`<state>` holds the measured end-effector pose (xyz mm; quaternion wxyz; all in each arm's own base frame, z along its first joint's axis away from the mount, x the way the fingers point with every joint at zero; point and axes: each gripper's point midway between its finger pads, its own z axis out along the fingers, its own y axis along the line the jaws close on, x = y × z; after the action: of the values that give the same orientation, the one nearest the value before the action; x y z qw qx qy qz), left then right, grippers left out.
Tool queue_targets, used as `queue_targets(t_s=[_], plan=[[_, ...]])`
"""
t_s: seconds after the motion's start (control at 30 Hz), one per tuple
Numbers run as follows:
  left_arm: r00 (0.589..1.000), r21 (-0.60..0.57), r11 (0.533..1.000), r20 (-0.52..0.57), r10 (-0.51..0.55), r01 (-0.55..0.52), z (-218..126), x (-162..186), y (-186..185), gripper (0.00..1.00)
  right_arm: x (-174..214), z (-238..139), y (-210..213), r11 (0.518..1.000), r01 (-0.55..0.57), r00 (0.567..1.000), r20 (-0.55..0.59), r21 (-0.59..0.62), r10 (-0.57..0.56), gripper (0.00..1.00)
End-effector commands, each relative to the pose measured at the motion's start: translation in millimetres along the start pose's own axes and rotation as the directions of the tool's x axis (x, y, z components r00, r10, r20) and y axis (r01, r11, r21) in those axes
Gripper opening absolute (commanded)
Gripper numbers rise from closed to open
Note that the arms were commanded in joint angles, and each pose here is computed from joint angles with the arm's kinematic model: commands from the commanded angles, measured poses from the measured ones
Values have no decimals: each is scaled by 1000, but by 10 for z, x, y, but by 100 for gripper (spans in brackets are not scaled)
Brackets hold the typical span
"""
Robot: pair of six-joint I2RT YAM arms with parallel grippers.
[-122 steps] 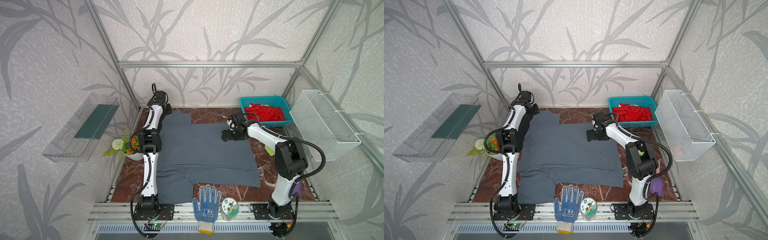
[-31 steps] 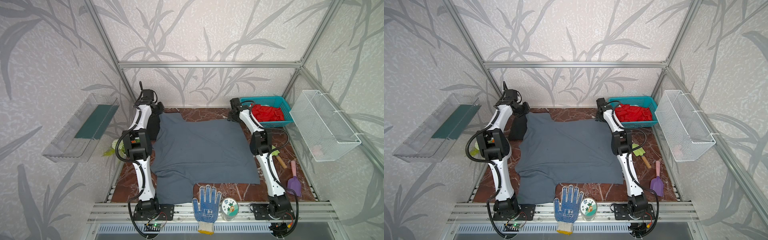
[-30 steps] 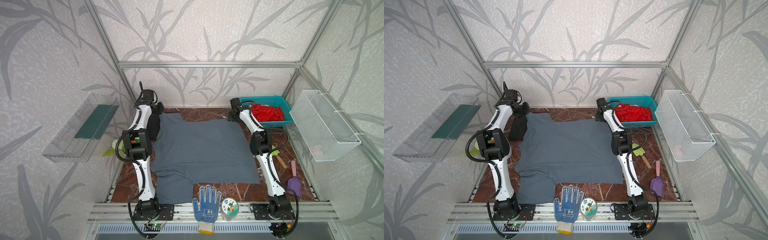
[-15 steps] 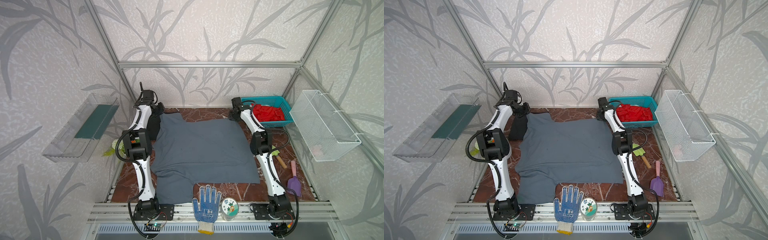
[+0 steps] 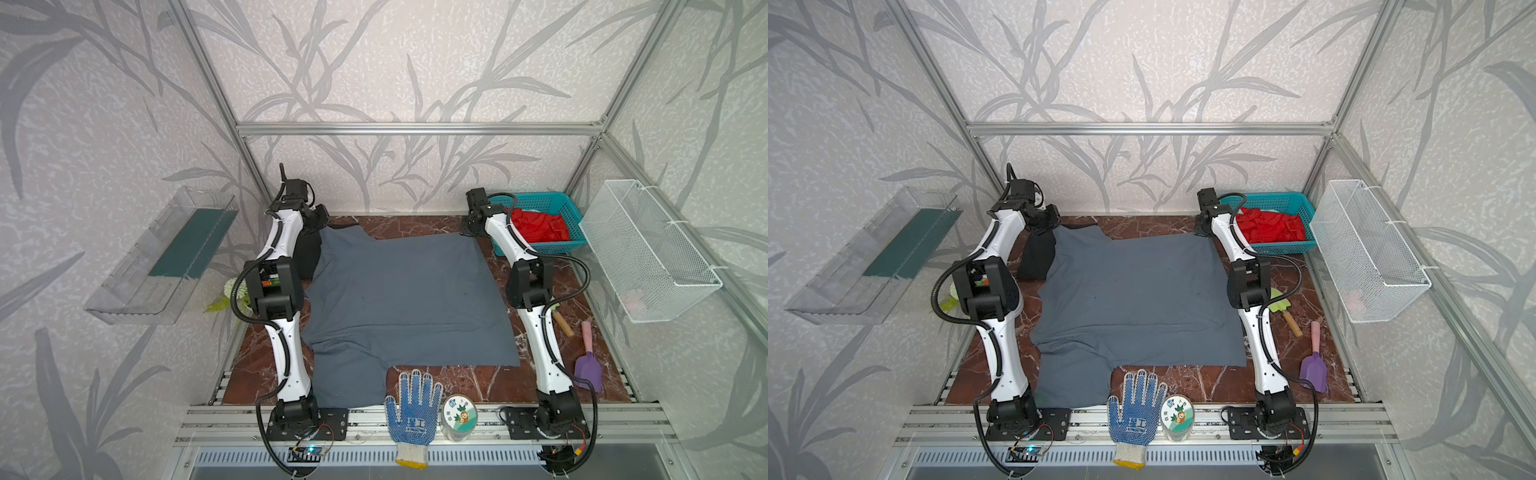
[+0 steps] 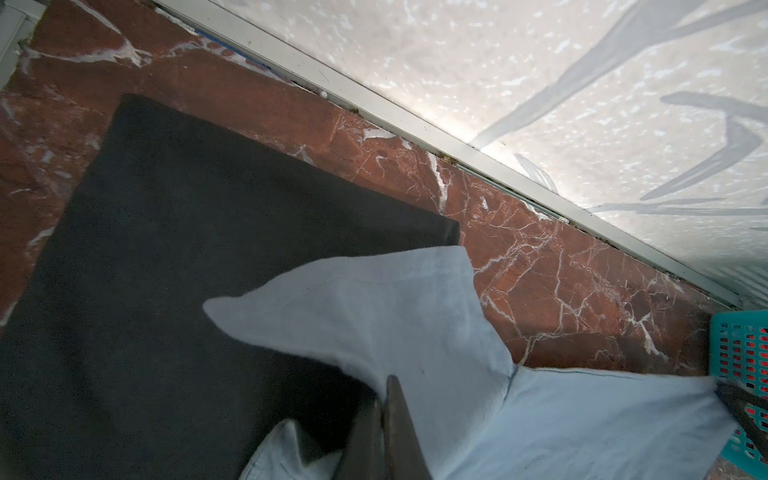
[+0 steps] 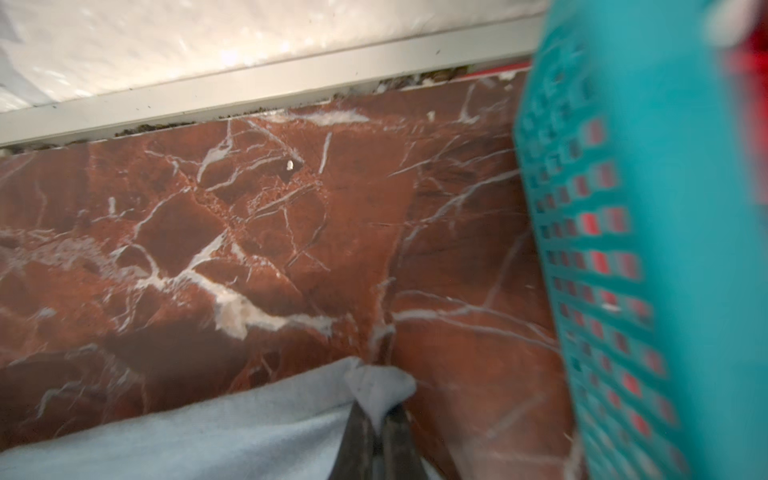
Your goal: Fold and stack the t-shirts
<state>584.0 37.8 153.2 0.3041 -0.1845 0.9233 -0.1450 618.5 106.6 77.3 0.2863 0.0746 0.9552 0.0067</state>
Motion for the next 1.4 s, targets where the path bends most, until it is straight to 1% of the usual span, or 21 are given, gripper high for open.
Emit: queue_targets(t_s=[0.0,0.23,0.37,0.43,0.5,0.6,0.7,1.0,1.13,1.33,1.37], plan=[[998,-10,1000,70,7,-6,-297,-197,-50,0,-320,-417,-111,1000,-9,995,102,11,7,0],[996,-8,1000,82,-17,17,-476,-154,-80,0,-333,-695,-258,1000,-5,992,122,22,3,0],[993,-57,997,110,-41,48,-664,-103,1,0,-212,-742,-394,1000,-2,993,118,31,-2,0],[991,-84,994,116,-63,73,-776,-41,53,0,-92,-744,-433,1000,13,993,118,19,-15,0],[990,-90,992,115,-80,90,-851,32,79,0,-6,-770,-478,999,24,989,144,24,-27,0],[990,-97,990,107,-96,107,-939,161,120,0,86,-893,-552,999,26,980,197,27,-31,0],[989,-96,988,99,-109,119,-989,304,156,0,195,-995,-592,999,30,978,208,26,-34,0],[983,-107,981,112,-149,161,-1204,717,303,0,568,-1182,-781,997,30,981,189,64,-42,0],[982,-118,979,113,-155,168,-1299,889,377,0,783,-1221,-810,999,24,986,165,48,-31,0],[981,-138,974,106,-164,178,-1385,1190,492,0,1233,-1179,-870,999,4,997,73,47,-8,0],[981,-140,974,104,-165,179,-1401,1237,507,0,1263,-1220,-861,999,1,997,77,40,-4,0]])
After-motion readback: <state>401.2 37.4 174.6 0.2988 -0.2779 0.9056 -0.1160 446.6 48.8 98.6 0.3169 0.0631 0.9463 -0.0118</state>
